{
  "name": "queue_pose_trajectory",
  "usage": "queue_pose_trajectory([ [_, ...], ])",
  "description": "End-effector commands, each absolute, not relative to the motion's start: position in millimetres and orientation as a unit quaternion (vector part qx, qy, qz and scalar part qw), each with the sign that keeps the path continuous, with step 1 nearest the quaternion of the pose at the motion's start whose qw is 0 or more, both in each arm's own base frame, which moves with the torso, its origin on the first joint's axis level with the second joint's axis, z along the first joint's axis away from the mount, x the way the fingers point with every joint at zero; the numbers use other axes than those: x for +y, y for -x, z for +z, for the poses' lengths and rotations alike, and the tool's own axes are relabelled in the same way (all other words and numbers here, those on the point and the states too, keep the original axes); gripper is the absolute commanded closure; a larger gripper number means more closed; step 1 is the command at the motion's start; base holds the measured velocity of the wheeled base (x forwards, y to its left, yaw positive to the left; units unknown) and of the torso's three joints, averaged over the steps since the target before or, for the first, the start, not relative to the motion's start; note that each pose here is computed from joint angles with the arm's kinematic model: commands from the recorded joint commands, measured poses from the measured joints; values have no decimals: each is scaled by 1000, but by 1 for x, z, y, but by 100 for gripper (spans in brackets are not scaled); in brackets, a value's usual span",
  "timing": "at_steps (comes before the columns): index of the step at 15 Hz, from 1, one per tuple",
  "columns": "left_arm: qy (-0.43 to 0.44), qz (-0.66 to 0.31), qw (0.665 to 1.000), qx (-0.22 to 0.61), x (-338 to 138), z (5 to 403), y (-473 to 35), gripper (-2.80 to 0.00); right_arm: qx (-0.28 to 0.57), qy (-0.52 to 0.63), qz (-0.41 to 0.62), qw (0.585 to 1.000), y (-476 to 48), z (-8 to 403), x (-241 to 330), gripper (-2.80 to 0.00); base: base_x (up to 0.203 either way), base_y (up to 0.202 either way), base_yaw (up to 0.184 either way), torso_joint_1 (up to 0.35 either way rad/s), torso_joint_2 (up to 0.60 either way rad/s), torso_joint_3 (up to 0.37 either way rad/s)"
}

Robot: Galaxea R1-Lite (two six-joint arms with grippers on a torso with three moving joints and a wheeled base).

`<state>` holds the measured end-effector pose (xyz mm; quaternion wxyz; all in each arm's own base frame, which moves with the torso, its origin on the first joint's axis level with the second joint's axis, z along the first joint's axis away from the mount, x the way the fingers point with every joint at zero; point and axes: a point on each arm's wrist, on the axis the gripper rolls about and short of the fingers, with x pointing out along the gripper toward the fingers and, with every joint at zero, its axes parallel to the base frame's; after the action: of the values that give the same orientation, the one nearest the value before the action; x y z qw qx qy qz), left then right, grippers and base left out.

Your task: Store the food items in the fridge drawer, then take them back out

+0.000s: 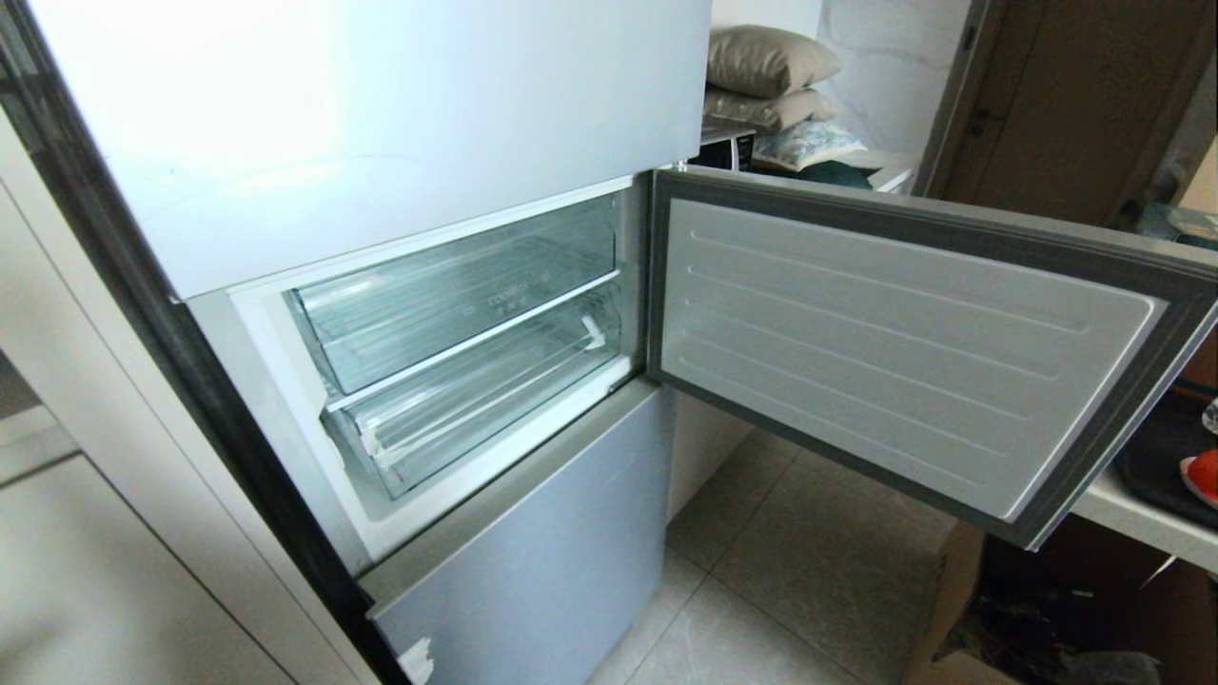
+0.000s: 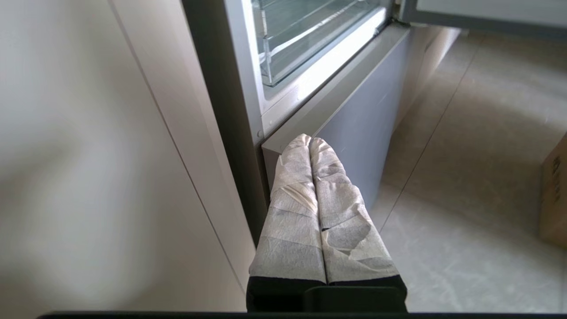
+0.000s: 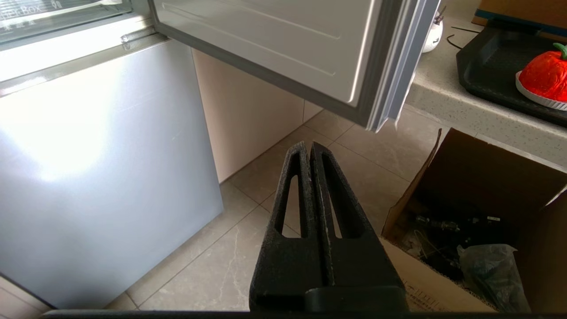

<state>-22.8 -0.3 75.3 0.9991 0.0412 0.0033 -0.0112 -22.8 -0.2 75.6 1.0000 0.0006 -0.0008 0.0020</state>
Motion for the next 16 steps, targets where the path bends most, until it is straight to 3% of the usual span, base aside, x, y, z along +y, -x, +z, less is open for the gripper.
queue_pose_trajectory([
  [1, -19, -7, 1000, 3, 0, 75, 23, 0, 0, -1, 2, 1000, 23, 76, 0, 0, 0, 0, 0, 0, 0, 0],
  [11, -2, -2, 1000, 2, 0, 75, 23, 0, 0, -1, 2, 1000, 23, 76, 0, 0, 0, 0, 5, 0, 0, 0],
  [16, -2, -2, 1000, 2, 0, 75, 23, 0, 0, -2, 2, 1000, 23, 76, 0, 0, 3, -5, 159, 1, 2, 2],
])
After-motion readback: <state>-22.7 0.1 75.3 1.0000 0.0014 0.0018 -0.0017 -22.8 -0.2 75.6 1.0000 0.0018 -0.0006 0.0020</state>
